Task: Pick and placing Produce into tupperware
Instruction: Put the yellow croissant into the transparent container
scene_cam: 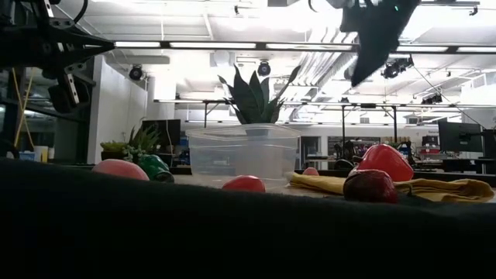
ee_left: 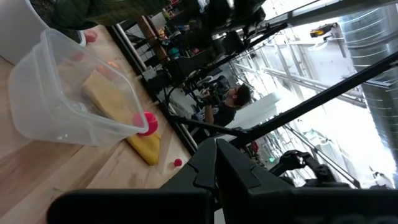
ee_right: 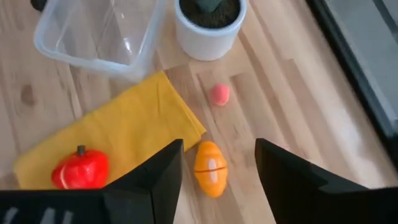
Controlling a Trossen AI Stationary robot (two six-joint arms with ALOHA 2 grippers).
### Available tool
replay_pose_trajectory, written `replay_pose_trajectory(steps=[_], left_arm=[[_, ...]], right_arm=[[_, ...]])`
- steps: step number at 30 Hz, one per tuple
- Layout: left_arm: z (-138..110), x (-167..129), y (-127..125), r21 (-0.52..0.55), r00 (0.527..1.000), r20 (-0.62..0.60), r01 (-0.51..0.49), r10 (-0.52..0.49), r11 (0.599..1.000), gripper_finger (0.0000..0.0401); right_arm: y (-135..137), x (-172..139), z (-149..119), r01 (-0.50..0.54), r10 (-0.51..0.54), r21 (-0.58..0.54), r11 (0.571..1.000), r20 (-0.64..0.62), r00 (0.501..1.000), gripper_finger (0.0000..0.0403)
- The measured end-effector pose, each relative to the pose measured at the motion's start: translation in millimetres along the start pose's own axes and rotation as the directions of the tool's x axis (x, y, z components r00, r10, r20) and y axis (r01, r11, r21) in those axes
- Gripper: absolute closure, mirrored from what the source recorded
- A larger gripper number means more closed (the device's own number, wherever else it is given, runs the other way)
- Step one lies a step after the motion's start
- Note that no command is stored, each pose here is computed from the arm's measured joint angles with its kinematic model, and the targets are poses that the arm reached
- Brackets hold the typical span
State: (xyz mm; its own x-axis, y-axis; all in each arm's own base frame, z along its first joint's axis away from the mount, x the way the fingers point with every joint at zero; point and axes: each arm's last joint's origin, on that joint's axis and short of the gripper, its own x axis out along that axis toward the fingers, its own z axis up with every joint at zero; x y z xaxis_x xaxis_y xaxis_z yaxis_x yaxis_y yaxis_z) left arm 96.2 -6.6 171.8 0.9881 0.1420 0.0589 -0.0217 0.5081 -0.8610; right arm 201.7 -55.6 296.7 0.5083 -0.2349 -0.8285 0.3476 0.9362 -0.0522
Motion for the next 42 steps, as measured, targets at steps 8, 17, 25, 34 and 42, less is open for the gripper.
replay_pose_trajectory(steps=[8,17,25,34,42], left_arm=[[0,0,0,0.000,1.000,-0.001,0.000,0.000,1.000,0.0400],[0,0,0,0.000,1.000,0.000,0.000,0.000,1.000,0.0400],[0,0,0,0.000,1.000,-0.001,0.000,0.000,1.000,0.0400],[0,0,0,0.000,1.000,-0.001,0.000,0.000,1.000,0.0400],[0,0,0,0.000,1.000,-0.002,0.000,0.000,1.000,0.0400]], right_arm=[[2,34,-59,-0.071,0.067,0.125,0.990,0.040,0.997,0.0211],[5,57,-88,-0.146,0.140,0.088,0.985,0.068,0.988,0.0211],[5,69,-91,-0.111,0.114,-0.062,0.992,0.043,0.993,0.0211],[3,89,-89,-0.043,0.041,-0.095,0.994,-0.029,0.999,0.0211],[0,103,-90,-0.059,0.047,-0.137,0.989,-0.085,0.995,0.0211]])
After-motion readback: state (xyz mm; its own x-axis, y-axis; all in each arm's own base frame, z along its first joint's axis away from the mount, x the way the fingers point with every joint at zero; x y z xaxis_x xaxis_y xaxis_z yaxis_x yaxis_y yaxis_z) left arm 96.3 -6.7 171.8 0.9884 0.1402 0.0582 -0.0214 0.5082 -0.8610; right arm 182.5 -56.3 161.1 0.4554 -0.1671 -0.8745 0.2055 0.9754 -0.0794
